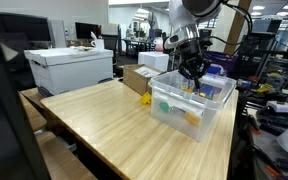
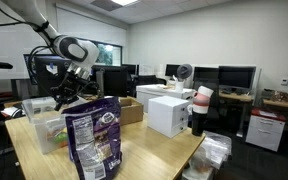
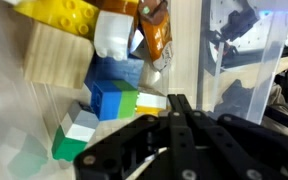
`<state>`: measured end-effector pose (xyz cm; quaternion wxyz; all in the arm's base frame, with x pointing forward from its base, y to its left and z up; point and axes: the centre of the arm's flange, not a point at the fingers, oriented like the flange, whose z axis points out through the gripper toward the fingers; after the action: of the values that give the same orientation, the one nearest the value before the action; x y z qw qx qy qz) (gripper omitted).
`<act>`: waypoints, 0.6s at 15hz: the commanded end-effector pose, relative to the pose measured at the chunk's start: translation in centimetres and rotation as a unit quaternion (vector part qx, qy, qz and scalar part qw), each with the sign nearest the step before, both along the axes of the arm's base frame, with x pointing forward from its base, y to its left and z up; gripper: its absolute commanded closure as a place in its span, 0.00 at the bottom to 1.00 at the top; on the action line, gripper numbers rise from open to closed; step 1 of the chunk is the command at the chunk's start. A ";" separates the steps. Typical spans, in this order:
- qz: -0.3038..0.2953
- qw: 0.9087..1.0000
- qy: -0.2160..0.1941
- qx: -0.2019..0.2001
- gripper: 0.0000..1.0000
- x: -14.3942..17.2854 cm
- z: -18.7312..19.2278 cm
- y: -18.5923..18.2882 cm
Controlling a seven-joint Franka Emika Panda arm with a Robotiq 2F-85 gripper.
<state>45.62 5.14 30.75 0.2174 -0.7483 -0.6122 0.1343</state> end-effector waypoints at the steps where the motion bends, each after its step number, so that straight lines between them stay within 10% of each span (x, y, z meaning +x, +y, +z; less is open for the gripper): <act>1: 0.025 0.999 0.000 0.042 0.98 -0.1 -1.0 2.3; 9: 0.015 0.994 -0.045 0.104 0.98 0.9 -2.4 8.4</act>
<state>46.15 12.16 29.04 0.2545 -0.7291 -0.6320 0.0656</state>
